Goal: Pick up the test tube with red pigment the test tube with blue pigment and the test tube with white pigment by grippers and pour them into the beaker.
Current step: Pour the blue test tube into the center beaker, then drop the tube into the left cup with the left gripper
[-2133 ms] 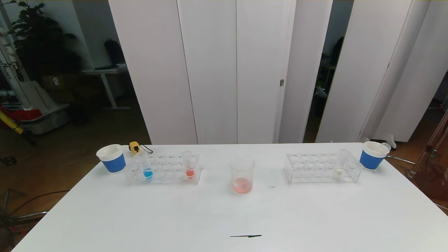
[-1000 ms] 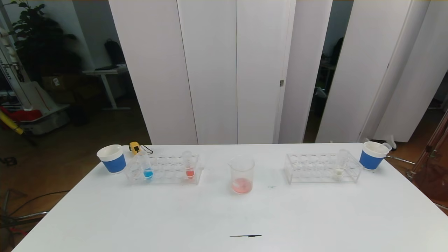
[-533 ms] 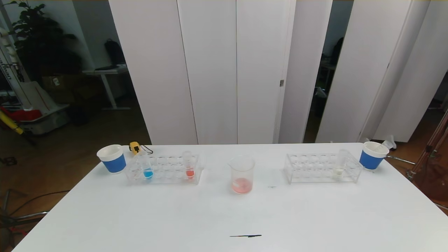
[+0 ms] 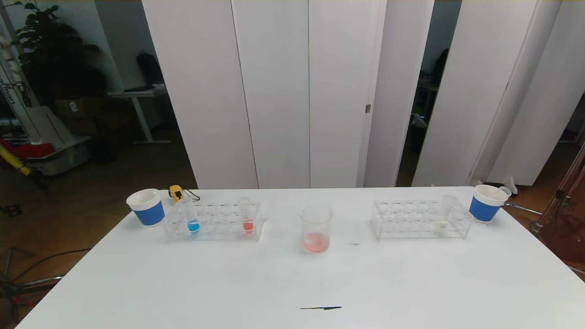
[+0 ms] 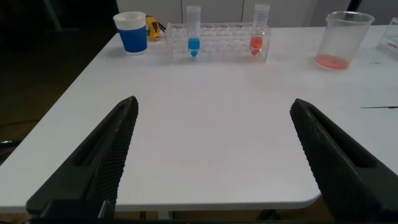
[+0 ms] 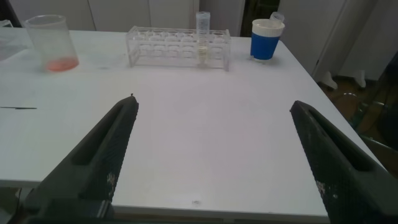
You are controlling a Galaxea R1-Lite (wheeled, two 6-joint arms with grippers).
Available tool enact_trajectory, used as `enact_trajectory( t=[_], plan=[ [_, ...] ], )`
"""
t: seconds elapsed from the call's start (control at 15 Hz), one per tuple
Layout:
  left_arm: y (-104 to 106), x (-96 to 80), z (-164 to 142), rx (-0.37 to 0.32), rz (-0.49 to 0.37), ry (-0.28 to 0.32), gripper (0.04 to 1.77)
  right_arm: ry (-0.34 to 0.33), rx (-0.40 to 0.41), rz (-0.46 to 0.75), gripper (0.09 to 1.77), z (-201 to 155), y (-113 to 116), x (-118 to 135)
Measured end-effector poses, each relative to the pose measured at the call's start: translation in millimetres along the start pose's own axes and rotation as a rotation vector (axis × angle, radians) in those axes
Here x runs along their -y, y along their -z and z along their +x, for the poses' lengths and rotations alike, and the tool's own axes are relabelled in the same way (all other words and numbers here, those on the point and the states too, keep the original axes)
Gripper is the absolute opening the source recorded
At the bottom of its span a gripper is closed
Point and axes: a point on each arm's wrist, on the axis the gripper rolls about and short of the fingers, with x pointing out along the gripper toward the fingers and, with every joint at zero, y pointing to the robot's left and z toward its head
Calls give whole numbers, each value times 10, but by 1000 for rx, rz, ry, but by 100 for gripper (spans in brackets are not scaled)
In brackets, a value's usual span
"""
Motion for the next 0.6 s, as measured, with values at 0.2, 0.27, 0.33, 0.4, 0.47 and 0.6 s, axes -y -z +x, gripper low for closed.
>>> enact_trajectory(
  t=[0.2,0.27,0.33,0.4,0.47,0.6],
  plan=[
    [0,0,0,0,0,0,175,0,0,0,175,0,0,0],
    [0,0,0,0,0,0,175,0,0,0,175,0,0,0],
    [0,0,0,0,4,0,175,0,0,0,175,0,0,0],
    [0,0,0,0,1,-1,175,0,0,0,175,0,0,0],
    [0,0,0,0,0,-1,175,0,0,0,175,0,0,0],
    [0,0,0,0,0,-1,175,0,-1,0,175,0,1,0]
  ],
)
